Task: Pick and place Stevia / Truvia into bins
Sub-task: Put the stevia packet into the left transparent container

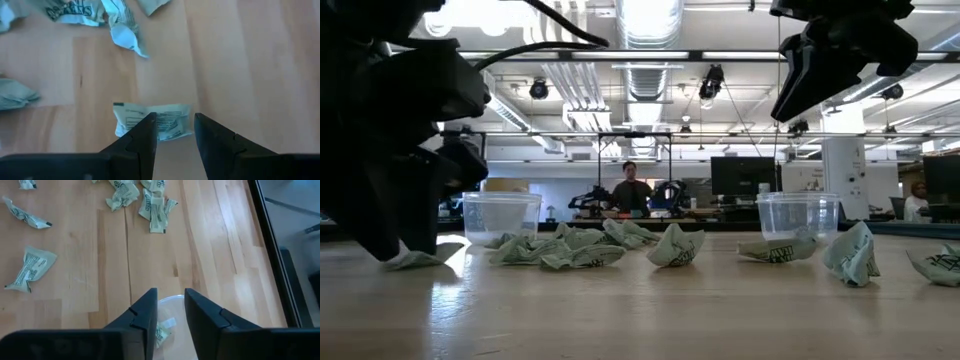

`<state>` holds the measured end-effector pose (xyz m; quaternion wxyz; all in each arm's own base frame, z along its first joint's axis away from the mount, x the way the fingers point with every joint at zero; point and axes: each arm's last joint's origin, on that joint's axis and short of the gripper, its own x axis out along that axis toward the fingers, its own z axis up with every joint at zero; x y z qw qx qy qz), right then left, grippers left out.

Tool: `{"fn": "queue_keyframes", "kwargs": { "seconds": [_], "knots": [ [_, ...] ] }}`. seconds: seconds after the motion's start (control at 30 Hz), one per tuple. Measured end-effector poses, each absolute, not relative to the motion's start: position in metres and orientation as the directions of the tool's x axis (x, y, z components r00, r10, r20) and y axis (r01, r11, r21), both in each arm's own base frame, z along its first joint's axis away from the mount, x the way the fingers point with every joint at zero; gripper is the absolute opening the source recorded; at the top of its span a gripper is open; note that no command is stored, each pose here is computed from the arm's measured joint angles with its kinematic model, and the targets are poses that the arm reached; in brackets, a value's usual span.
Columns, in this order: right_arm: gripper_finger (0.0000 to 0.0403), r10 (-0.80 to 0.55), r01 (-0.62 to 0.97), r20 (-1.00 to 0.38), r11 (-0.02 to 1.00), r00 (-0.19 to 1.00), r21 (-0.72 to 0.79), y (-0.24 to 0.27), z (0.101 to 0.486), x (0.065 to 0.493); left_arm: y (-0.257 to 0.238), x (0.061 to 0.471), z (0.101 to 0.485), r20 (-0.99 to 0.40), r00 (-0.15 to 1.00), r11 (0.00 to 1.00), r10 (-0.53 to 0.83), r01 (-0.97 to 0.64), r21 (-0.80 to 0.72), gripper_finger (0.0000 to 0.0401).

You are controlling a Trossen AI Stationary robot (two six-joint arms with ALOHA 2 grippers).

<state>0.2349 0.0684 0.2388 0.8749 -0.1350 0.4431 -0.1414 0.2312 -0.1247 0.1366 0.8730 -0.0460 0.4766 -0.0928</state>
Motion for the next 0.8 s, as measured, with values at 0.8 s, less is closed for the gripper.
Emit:
{"fn": "queue_keyframes", "kwargs": {
  "seconds": [0.8],
  "knots": [
    [0.0077,-0.368,0.121,-0.737,0.922,0.567,-0.367,0.0683,0.2388,0.2348,-0.1245,0.2394,0.1405,-0.799,0.598,0.992,-0.055,0.123,0.024,0.0008]
  ]
}}
